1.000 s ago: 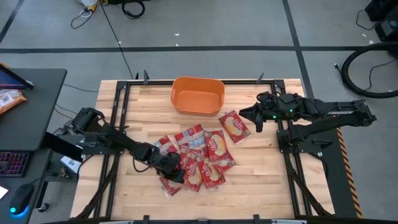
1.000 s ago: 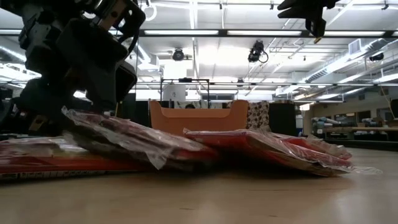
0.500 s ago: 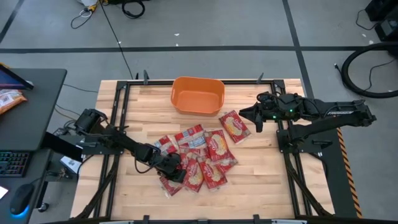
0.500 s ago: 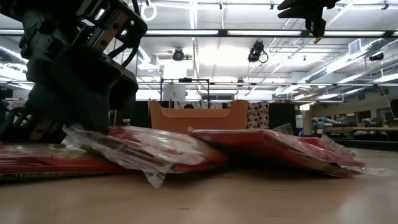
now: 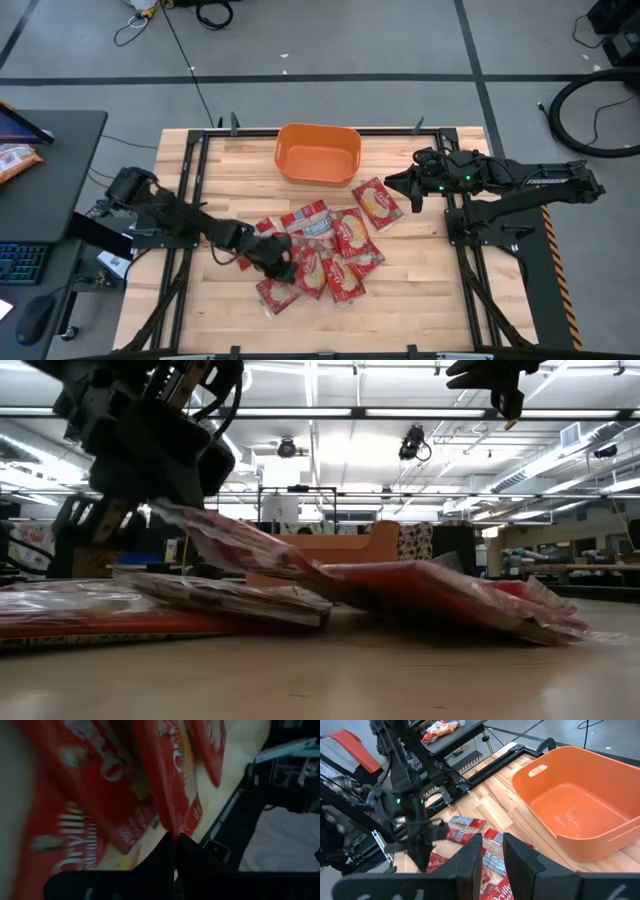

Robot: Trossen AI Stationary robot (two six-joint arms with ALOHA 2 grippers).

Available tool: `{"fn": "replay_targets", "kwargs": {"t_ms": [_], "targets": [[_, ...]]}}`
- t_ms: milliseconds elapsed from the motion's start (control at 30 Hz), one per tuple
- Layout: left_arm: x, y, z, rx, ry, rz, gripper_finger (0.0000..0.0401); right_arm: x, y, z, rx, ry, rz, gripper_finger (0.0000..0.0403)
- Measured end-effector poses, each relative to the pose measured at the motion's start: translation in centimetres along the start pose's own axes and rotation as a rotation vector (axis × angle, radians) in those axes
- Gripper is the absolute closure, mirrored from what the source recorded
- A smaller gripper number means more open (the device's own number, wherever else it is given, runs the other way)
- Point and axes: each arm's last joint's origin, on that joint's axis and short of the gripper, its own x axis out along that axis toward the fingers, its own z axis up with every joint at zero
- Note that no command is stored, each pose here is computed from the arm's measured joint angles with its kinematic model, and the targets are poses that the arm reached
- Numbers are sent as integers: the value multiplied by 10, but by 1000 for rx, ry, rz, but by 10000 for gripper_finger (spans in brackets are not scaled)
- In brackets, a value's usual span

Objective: Sort popcorn bags into baskets
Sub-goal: Put the popcorn bag into the orange bin

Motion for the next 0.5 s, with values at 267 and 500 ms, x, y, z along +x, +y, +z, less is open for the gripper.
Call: {"fn": "replay_targets", "kwargs": {"t_ms": [267,500], "targets": [[-49,-11,15,62,-64,-2,392,0,0,0,-14,-5,-4,321],[-80,-21,21,120,-115,-80,392,0,0,0,-25,-7,-7,321]]}}
